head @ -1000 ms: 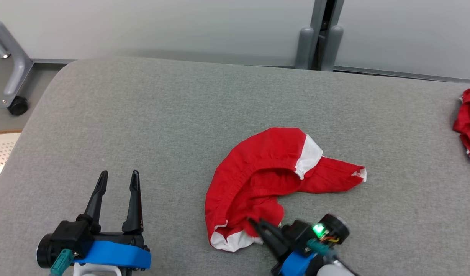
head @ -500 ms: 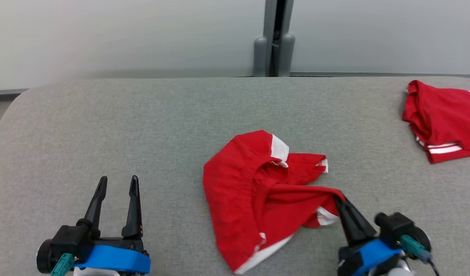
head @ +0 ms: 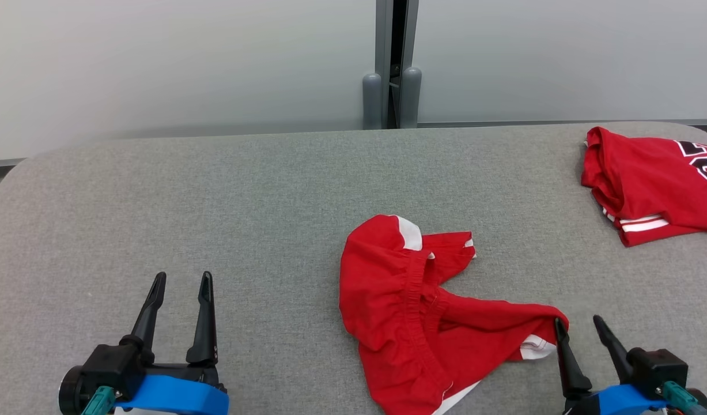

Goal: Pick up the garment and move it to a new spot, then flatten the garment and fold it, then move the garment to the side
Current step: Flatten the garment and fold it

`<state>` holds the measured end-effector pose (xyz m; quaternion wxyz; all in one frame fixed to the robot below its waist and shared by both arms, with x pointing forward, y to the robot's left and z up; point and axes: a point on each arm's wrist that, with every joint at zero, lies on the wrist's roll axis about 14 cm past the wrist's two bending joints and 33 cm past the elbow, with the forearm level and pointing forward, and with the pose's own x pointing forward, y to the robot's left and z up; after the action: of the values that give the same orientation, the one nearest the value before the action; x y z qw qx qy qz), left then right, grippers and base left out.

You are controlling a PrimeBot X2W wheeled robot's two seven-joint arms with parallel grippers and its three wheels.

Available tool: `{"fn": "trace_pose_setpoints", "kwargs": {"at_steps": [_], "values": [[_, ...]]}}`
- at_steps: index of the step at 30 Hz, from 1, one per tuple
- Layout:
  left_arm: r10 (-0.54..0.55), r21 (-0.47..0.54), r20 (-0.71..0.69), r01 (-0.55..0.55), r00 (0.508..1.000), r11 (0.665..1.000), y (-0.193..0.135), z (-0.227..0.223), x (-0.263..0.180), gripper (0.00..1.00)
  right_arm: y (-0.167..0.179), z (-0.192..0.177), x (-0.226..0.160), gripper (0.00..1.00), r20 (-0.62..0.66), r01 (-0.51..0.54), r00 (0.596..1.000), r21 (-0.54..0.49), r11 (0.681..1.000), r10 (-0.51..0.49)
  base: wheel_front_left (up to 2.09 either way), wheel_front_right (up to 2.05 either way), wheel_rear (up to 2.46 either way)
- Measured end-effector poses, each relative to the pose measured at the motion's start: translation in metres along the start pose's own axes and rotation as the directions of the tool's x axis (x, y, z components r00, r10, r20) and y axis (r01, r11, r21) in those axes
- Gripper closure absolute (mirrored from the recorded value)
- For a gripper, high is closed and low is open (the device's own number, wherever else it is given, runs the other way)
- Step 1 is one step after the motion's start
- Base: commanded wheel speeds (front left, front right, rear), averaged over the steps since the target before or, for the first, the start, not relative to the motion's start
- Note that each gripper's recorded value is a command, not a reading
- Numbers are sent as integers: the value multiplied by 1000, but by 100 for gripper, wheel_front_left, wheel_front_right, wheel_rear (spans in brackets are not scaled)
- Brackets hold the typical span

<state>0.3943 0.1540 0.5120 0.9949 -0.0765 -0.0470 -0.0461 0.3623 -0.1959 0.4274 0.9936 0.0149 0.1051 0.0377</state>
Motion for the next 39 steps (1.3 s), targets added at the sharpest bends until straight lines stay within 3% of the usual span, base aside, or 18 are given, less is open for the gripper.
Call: {"fn": "trace_pose_setpoints", "kwargs": {"at_steps": [8,16,25,34,39], "values": [[8,1,3,-8,1000,1000,3,2,-5,0,0,55,9,0,199,24,980,-17,1000,-20,0,0,0],[14,6,-4,-14,1000,1000,6,0,-5,0,25,116,10,0,387,-27,922,-9,1000,28,0,0,0],[18,10,-10,-17,1000,1000,8,-3,-5,0,65,99,18,0,334,-139,932,-32,990,142,0,0,0],[21,11,-12,-21,1000,1000,10,-4,0,0,91,89,58,0,223,-239,936,-170,956,274,0,0,0],[43,10,-21,-42,999,999,17,-7,-1,0,99,65,79,0,89,-292,943,-230,928,319,0,0,0]]}}
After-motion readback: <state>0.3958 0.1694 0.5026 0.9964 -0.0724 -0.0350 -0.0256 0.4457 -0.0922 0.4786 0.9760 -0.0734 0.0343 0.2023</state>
